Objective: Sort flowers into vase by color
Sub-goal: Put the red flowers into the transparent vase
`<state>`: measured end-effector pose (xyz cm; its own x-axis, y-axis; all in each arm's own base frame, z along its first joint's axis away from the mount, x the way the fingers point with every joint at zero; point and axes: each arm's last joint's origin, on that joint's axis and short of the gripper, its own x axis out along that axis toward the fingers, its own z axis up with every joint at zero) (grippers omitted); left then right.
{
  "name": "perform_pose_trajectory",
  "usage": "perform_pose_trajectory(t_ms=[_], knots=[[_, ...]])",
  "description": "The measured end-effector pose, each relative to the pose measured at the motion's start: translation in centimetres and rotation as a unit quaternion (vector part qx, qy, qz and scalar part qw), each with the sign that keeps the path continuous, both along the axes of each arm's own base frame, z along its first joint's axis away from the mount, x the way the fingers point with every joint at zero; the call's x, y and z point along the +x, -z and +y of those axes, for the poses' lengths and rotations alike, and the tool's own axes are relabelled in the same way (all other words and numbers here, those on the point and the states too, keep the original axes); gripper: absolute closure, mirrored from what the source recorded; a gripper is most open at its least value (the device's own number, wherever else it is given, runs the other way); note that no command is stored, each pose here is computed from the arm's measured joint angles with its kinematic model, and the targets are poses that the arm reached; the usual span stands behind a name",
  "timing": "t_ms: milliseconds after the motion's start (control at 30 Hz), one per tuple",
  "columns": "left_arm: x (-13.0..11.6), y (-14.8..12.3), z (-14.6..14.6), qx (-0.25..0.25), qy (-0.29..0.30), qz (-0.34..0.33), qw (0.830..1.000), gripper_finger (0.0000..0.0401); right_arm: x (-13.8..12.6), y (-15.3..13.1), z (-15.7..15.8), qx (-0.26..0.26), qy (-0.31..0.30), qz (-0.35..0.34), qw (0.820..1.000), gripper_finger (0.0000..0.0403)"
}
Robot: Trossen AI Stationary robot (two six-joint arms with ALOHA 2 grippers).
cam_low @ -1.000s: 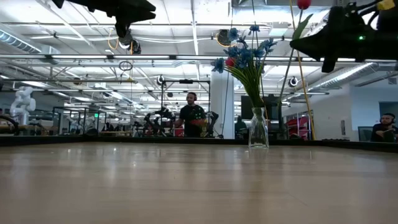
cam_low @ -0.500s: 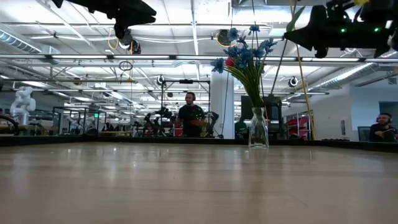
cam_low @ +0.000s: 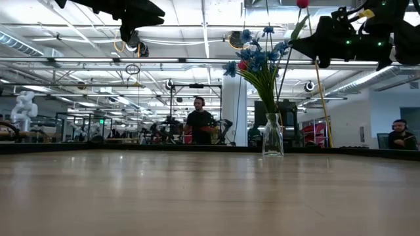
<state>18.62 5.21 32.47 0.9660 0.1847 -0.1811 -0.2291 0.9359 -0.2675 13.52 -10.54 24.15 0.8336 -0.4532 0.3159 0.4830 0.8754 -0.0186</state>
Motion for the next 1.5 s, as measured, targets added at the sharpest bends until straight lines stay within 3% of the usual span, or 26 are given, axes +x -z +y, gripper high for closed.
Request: perform_pose_trajectory(t_ms=[333, 500, 767, 1500], knots=[[0.0, 0.0, 0.0, -0.013, -0.003, -0.003, 1.000, 0.0303, 0.5, 0.7, -0.5, -0.022, 0.013, 0.031, 0.999, 0.0403], [0.0, 0.0, 0.0, -0.013, -0.002, -0.003, 1.000, 0.0303, 1.3, 2.1, -1.0, 0.011, 0.008, 0.066, 0.998, 0.0403], [0.0, 0.0, 0.0, -0.014, -0.002, -0.001, 1.000, 0.0303, 1.8, 2.5, -1.5, 0.012, 0.004, 0.057, 0.998, 0.0403], [0.8, 0.8, 0.4, -0.015, -0.023, 0.022, 0.999, 0.0303, 3.6, 6.7, -2.7, 0.098, -0.026, 0.127, 0.987, 0.0399]])
